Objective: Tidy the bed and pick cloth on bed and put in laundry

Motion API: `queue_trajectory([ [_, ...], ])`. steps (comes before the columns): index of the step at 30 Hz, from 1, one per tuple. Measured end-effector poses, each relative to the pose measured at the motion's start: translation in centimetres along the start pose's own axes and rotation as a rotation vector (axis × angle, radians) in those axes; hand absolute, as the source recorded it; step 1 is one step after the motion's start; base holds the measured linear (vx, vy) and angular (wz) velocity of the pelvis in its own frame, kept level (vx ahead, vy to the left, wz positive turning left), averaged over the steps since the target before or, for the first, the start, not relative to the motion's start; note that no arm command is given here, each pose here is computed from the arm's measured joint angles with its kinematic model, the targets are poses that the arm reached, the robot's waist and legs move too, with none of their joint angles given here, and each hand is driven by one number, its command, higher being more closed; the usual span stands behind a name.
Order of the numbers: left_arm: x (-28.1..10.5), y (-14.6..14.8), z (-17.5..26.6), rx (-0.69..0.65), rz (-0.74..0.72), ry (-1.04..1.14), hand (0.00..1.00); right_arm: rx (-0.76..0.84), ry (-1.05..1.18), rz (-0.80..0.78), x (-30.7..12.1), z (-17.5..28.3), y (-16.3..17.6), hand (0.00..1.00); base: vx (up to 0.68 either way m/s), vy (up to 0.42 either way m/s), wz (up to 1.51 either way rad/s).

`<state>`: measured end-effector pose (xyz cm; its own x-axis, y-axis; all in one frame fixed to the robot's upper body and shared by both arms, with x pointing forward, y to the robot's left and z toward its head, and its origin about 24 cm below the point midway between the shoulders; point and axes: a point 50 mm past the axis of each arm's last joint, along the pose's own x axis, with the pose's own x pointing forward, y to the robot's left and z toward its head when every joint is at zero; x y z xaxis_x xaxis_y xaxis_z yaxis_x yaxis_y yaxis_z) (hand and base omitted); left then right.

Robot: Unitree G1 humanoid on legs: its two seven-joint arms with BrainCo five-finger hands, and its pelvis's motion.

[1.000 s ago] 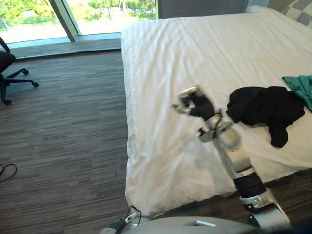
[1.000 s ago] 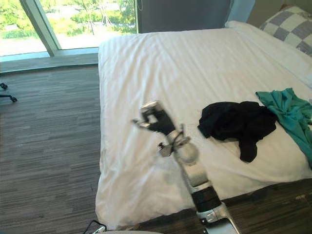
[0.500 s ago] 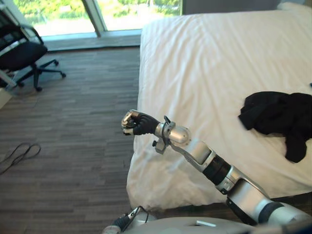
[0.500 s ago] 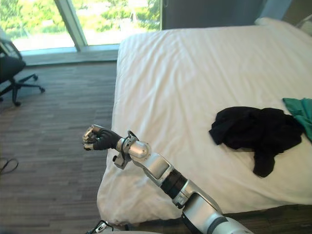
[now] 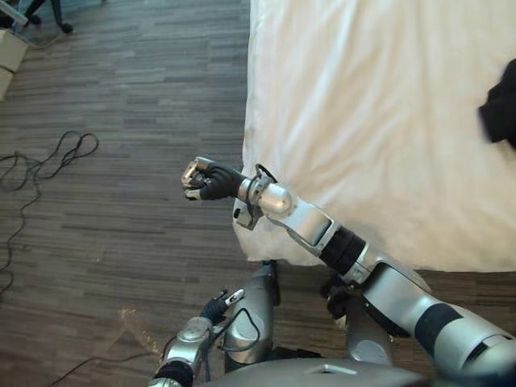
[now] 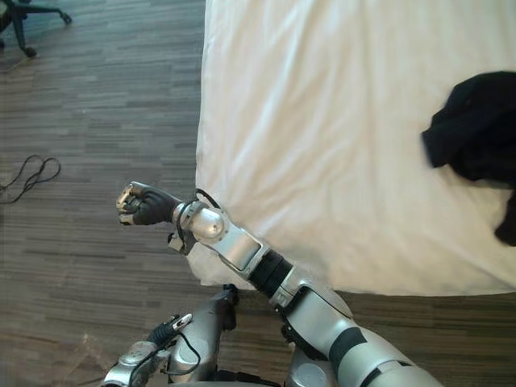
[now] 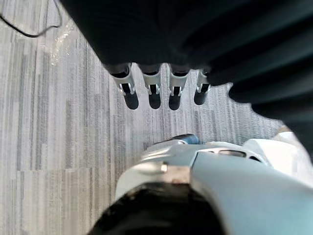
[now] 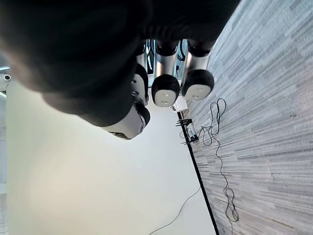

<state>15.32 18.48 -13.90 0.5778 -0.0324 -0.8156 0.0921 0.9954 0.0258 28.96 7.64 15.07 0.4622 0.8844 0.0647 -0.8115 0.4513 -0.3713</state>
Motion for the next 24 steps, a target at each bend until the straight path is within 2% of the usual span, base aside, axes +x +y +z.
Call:
queue_trajectory([
  [3,0.3,-0.5,1.0,0.014,-0.021,-0.023,0.00,0.010,0.033,-0.039,-0.1,-0.8,-0.3,1.00,-0.14,0.032,0.05],
  [7,0.9,-1.2,2.4,0.022,-0.044,-0.040,0.00,0.083,0.156,-0.080,-1.3,-4.1,0.0,1.00,-0.07,0.025,-0.02],
  [11,1.4,-2.0,4.4,0.038,-0.070,-0.070,0.00,0.065,0.314,-0.138,-2.4,-7.6,0.4,1.00,-0.02,-0.007,0.01],
  [16,2.3,-3.3,8.7,0.066,-0.076,-0.124,0.00,0.097,0.448,-0.330,-4.2,-10.7,-1.2,1.00,0.01,-0.064,0.09],
  [20,2.3,-7.7,14.3,0.069,-0.138,-0.223,0.00,0.092,0.504,-0.543,-5.5,-12.1,-4.0,1.00,-0.01,-0.029,0.13],
  [24,2.3,-8.3,15.5,0.039,-0.107,-0.197,0.00,0.116,0.498,-0.605,-6.0,-12.6,-4.8,1.00,-0.01,-0.004,0.01],
])
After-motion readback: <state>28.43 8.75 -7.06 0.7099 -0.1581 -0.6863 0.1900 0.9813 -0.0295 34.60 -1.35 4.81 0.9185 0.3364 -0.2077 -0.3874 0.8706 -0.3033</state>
